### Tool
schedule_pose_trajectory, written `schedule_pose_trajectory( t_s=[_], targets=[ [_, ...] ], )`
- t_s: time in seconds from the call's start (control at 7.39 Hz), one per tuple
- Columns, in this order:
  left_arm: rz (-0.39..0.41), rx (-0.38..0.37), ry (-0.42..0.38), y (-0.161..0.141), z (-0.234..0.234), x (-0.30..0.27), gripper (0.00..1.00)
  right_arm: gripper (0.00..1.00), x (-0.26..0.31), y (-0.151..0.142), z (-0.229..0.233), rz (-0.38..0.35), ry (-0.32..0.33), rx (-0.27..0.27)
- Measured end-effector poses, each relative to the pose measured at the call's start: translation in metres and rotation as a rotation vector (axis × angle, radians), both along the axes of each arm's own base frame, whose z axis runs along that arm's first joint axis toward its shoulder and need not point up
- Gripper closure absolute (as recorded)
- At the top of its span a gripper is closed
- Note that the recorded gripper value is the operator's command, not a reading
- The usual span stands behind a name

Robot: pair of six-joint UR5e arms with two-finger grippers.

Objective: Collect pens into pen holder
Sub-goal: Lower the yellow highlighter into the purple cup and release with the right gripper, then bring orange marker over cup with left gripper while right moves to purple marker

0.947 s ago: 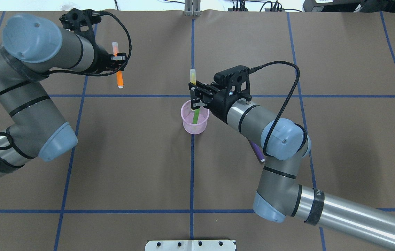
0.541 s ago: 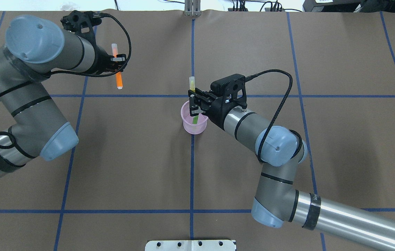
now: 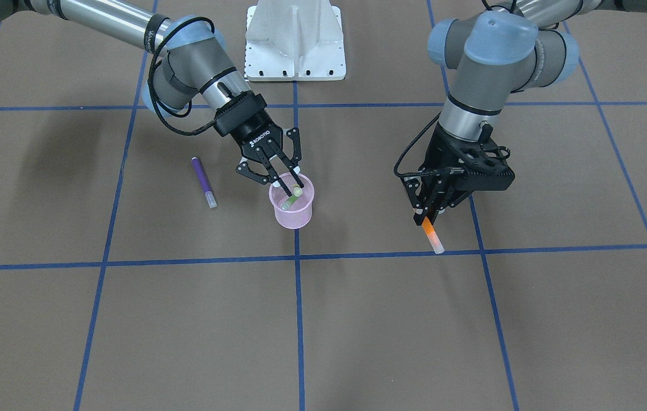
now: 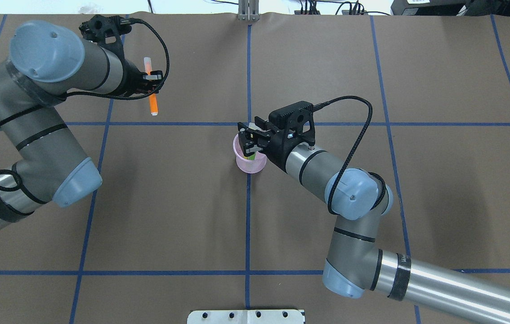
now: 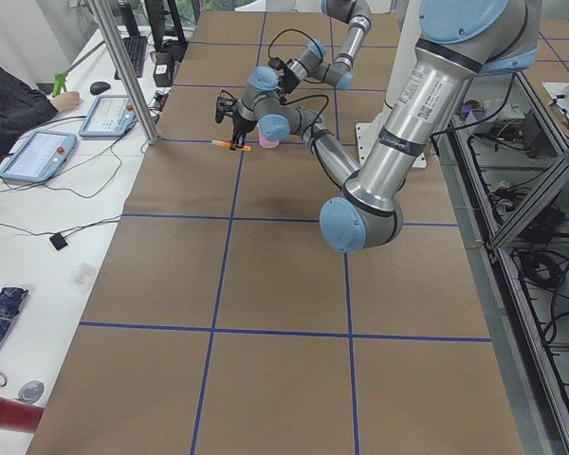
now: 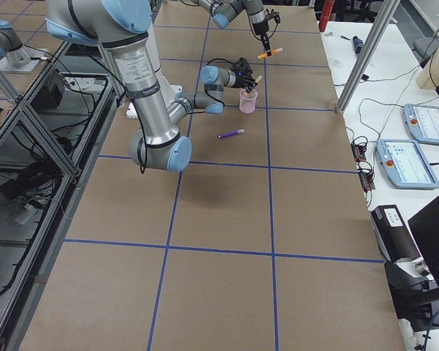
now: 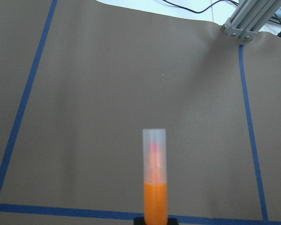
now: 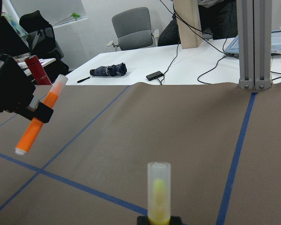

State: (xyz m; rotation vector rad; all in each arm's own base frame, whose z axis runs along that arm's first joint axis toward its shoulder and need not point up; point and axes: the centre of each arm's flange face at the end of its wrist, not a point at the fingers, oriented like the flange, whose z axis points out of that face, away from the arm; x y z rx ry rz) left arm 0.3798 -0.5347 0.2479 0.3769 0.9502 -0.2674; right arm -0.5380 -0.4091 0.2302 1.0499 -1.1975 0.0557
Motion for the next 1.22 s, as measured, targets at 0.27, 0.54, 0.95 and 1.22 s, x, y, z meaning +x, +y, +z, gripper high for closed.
schedule_pose_trajectory(
  t_s=[0.27, 0.54, 0.95, 1.22],
  targets=[
    [-0.001, 0.011, 0.011, 0.001, -0.004, -0.001, 1.0, 0.15, 0.0, 0.0, -0.001, 0.002, -0.004, 0.0],
    [-0.051, 0.11, 0.071, 0.002, -0.016, -0.008, 1.0, 0.02, 0.004, 0.0, -0.007, 0.002, -0.035, -0.017],
    [-0.209, 0.279, 0.145, 0.007, -0.005, -0.024, 1.0, 0.01, 0.029, -0.021, 0.003, -0.055, -0.108, -0.12],
    [-0.233, 0.318, 0.162, 0.022, -0.006, -0.008, 1.0, 0.01, 0.084, -0.056, 0.029, -0.126, -0.095, -0.233]
  ],
)
